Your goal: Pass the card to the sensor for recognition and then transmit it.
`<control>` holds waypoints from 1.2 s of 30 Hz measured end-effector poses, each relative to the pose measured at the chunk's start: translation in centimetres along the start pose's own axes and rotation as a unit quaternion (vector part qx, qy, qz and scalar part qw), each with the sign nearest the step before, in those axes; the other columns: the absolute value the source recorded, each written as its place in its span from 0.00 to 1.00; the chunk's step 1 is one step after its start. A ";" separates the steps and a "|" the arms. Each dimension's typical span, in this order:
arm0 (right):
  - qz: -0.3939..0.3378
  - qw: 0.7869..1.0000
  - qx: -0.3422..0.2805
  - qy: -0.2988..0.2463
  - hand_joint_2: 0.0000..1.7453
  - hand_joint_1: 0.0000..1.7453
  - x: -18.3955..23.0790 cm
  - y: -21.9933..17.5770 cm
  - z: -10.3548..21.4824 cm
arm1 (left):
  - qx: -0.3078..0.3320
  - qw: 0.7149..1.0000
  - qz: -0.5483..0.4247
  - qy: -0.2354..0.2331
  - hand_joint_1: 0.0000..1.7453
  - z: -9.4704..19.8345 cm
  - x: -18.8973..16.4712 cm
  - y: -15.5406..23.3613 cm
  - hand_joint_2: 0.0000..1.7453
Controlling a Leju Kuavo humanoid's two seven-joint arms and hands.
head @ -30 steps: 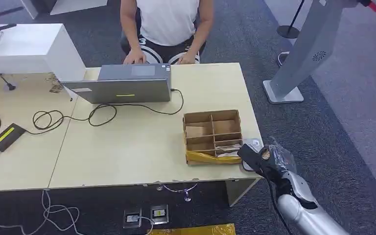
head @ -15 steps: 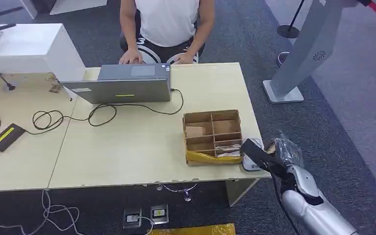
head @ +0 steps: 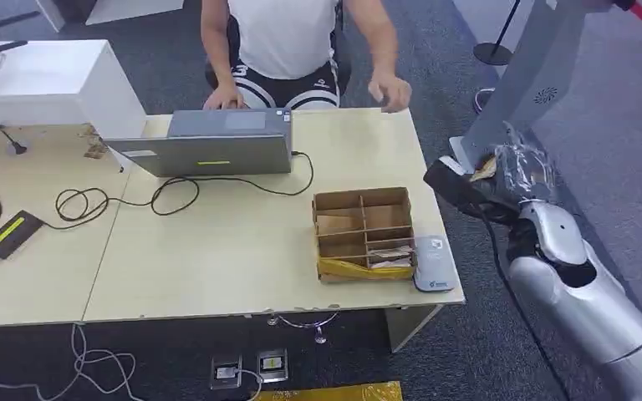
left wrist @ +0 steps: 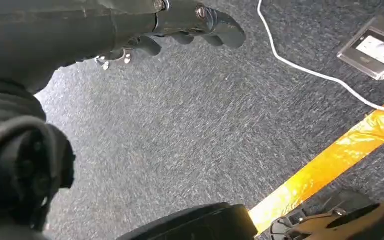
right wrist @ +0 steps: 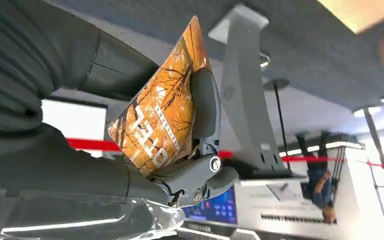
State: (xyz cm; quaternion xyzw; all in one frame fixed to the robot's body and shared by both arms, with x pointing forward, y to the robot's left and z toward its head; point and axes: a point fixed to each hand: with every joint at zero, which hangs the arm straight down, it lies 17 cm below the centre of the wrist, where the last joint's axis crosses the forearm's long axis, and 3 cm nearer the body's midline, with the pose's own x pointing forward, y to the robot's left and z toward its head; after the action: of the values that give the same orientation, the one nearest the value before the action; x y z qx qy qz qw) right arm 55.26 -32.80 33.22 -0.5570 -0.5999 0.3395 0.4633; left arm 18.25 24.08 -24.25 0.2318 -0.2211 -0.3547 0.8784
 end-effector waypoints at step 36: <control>0.053 0.992 0.007 -0.118 1.00 1.00 17.0 -0.5 -6.3 | -0.013 0.998 -0.053 -0.013 0.00 -0.7 0.1 0.8 0.00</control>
State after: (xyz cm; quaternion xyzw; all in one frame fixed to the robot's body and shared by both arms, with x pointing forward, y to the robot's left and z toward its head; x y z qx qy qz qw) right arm 61.81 -16.83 38.87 -0.5413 -0.6174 0.4310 0.3742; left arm 19.09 24.68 -24.35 0.2270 -0.2155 -0.4065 0.8583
